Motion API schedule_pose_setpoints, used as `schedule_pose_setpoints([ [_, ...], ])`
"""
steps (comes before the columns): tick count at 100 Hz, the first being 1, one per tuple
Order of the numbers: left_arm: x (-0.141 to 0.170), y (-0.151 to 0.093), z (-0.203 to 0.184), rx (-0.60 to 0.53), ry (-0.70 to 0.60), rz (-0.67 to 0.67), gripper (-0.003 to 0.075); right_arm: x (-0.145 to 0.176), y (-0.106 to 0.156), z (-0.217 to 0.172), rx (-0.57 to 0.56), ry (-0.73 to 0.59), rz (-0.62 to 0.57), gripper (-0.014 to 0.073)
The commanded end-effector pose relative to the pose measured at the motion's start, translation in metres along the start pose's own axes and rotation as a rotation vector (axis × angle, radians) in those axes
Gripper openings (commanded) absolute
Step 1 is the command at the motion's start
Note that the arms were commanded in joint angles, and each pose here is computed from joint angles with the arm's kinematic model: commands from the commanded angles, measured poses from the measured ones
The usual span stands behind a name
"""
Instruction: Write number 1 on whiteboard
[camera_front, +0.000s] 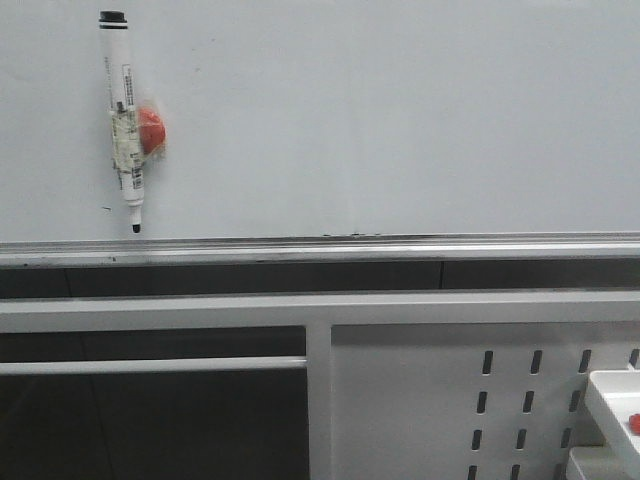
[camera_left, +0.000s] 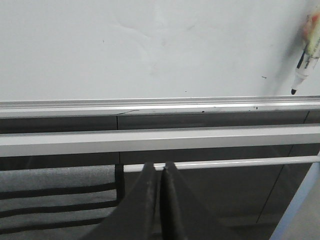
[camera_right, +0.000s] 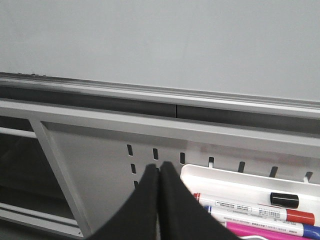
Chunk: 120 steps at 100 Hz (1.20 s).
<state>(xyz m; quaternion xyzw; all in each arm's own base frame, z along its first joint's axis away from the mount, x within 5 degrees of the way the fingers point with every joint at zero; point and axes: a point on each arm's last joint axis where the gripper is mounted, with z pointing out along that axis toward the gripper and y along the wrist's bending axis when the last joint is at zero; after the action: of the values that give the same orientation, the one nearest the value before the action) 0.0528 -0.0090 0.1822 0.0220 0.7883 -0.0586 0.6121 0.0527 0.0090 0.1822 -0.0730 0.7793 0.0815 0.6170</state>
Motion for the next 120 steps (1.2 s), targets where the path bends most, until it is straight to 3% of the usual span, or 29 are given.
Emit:
schedule_pose_setpoints([
  [1, 0.007, 0.001, 0.002, -0.007, -0.031, -0.021, -0.0020, 0.000, 0.000, 0.000, 0.001, -0.044, -0.030, -0.0051],
  [105, 0.007, 0.001, 0.002, -0.007, -0.031, -0.021, -0.0020, 0.000, 0.000, 0.000, 0.000, -0.047, -0.030, -0.0051],
  [115, 0.006, 0.001, 0.002, -0.003, -0.039, -0.037, -0.0020, -0.007, 0.002, 0.000, -0.022, -0.115, -0.026, -0.0051],
  [120, 0.001, -0.001, 0.002, 0.022, -0.092, -0.146, -0.0020, -0.014, 0.005, -0.002, -0.058, -0.203, 0.010, -0.0051],
])
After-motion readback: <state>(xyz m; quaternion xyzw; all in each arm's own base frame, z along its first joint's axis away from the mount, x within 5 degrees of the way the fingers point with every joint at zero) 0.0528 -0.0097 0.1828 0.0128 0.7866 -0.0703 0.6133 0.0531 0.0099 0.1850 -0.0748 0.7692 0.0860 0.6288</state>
